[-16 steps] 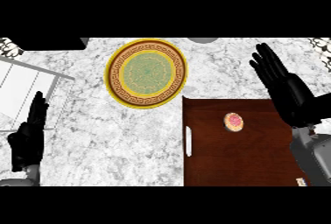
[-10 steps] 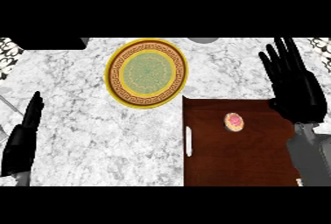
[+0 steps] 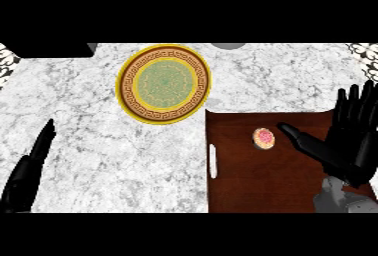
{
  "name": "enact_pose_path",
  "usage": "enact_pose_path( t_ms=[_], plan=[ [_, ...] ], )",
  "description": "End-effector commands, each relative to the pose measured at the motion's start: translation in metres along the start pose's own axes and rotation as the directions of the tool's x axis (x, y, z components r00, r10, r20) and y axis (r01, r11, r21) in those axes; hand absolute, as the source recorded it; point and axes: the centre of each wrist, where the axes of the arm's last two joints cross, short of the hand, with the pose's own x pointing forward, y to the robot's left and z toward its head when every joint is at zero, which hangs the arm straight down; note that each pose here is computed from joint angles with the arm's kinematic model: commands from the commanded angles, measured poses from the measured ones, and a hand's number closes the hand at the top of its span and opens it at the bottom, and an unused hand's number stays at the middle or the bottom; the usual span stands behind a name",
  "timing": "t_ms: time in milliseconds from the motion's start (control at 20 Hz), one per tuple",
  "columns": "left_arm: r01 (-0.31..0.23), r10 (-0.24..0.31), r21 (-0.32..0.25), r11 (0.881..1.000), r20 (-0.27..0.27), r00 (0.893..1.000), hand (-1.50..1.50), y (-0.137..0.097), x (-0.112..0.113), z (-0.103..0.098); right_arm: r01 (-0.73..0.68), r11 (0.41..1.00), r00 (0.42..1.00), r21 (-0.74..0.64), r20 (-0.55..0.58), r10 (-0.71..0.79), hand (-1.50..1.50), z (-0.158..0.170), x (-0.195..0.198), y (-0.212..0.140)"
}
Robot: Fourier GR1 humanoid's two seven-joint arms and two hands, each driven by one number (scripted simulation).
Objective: Pick the cupcake from the tray and place it in the plate
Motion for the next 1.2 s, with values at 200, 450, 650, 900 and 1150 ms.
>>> enact_pose_path(
  t_ms=[200, 450, 650, 900, 1150],
  plan=[
    [-0.011, 0.011, -0.038, 0.999, -0.005, 1.0, 0.0, -0.005, -0.002, 0.002, -0.101, 0.986, 0.994, 0.134, -0.035, 0.106, -1.5, 0.048, 0.047, -0.02],
    [0.005, -0.005, -0.035, 0.999, 0.0, 1.0, 0.0, 0.004, -0.003, -0.011, -0.355, 0.883, 0.906, 0.306, -0.12, 0.406, -1.5, 0.035, 0.056, -0.049],
    [-0.005, 0.006, -0.023, 1.0, 0.025, 1.0, 0.0, -0.007, 0.004, -0.011, -0.457, 0.801, 0.826, 0.387, -0.149, 0.544, -1.5, 0.022, 0.075, -0.041],
    [0.007, -0.006, -0.032, 0.999, 0.017, 1.0, 0.0, 0.0, 0.007, -0.015, -0.516, 0.711, 0.706, 0.479, -0.233, 0.669, -1.5, -0.005, 0.092, -0.038],
    [-0.002, 0.003, -0.029, 1.0, 0.026, 1.0, 0.0, -0.003, -0.004, -0.006, -0.491, 0.64, 0.632, 0.591, -0.263, 0.729, -1.5, -0.034, 0.072, -0.031]
  ],
)
